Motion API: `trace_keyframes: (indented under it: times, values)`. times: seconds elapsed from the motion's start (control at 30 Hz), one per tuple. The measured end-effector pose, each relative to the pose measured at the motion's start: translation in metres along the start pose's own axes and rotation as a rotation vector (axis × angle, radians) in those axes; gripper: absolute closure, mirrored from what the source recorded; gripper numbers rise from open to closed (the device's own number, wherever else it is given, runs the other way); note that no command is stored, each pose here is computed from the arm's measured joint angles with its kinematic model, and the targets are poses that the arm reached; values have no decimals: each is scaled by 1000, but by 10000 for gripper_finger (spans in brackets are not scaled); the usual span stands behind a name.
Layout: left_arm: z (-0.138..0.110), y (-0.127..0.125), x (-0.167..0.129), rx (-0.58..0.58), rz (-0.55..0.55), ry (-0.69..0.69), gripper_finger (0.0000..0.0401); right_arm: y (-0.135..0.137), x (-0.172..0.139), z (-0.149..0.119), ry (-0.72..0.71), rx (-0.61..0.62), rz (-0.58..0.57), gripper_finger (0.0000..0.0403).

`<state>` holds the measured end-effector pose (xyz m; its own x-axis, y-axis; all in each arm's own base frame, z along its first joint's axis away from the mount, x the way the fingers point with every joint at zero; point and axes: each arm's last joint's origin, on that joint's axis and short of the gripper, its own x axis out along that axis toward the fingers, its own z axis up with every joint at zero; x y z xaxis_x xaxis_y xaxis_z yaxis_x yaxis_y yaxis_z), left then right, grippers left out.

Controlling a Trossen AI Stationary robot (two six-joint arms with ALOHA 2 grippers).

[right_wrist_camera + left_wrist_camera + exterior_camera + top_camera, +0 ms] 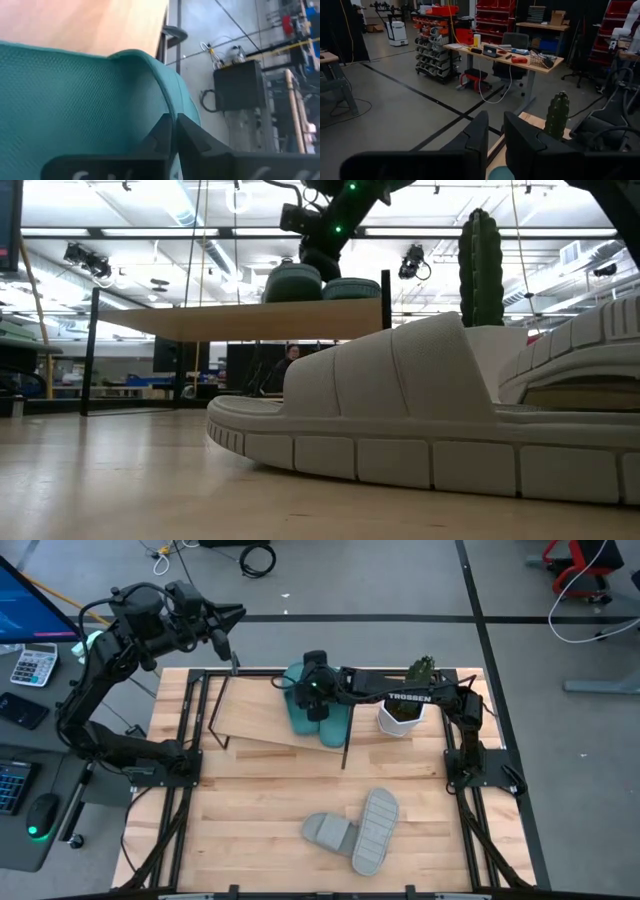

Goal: Pick and place slides into the shelf
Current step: Put the green slide on the shelf, then put the left gray slide on the shelf

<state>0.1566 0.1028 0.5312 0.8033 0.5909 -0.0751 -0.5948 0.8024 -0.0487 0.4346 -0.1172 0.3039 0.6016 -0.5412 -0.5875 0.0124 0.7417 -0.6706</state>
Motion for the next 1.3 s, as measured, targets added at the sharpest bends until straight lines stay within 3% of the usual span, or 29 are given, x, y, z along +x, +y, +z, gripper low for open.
trace_keyframes:
  times: [0.23,0.57,1.0,1.17,1.3]
  values:
    - [0,0,6,2,-1,-7,338,0,-1,-2,51,14,-29,393]
    - [-1,-1,12,13,0,0,336,7,-3,1,12,67,50,375]
    - [-1,-1,11,13,0,-2,337,8,-5,0,31,95,48,244]
    - [-2,-1,11,14,1,5,341,-3,-22,4,6,117,18,219]
    - [-6,-1,14,17,2,47,340,-17,-50,9,-17,217,9,213]
